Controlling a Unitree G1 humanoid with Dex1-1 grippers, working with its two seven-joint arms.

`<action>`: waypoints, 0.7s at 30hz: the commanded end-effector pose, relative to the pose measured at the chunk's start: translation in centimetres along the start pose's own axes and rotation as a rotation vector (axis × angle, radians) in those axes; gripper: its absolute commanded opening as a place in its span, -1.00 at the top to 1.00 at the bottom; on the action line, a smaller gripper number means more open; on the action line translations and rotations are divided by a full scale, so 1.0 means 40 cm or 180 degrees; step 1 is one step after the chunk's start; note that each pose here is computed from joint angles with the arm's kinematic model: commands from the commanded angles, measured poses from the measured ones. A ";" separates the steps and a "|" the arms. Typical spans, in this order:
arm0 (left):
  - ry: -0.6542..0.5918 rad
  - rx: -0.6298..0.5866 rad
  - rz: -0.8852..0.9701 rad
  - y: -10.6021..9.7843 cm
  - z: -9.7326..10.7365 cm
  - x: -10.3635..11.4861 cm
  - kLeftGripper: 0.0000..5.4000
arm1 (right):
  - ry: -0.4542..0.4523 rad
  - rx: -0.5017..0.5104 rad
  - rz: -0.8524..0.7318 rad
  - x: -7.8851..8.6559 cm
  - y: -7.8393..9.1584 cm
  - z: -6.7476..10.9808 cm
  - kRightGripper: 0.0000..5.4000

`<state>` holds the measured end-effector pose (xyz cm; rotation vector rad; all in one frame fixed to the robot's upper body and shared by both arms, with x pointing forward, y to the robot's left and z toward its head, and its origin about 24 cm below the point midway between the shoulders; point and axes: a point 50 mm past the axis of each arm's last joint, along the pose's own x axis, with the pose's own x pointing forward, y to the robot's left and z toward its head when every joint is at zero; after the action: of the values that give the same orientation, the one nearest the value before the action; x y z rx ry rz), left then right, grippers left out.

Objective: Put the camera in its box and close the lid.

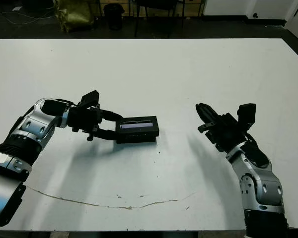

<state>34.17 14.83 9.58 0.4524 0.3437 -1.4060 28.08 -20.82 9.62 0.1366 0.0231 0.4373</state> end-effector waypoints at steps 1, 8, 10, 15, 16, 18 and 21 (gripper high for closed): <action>0.0210 -0.0079 -0.0009 -0.004 -0.032 -0.014 0.12 | 0.0044 -0.0031 -0.0055 -0.007 -0.008 -0.008 1.00; 0.0310 -0.0113 -0.0040 0.006 -0.029 -0.033 0.12 | 0.0041 -0.0021 -0.0058 -0.008 -0.009 -0.008 1.00; 0.0329 -0.0078 -0.0062 0.009 -0.026 -0.039 0.12 | 0.0029 -0.0003 -0.0040 -0.007 -0.010 -0.010 1.00; 0.0476 0.0053 -0.0071 0.020 -0.005 -0.056 0.12 | 0.0049 -0.0069 -0.0051 -0.007 -0.008 -0.010 1.00; 0.0480 0.0065 -0.0077 0.022 -0.001 -0.057 0.12 | 0.0054 -0.0074 -0.0050 -0.007 -0.007 -0.010 1.00; 0.0470 0.0074 -0.0110 0.023 0.007 -0.056 0.12 | 0.0053 -0.0057 -0.0051 -0.007 -0.007 -0.011 1.00; 0.0441 0.0018 -0.0162 0.020 0.012 -0.049 0.12 | 0.0059 -0.0008 -0.0056 -0.008 -0.008 -0.013 1.00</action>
<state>34.75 16.23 11.11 0.5456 0.4330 -1.4240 28.09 -20.85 9.64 0.1259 0.0114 0.4388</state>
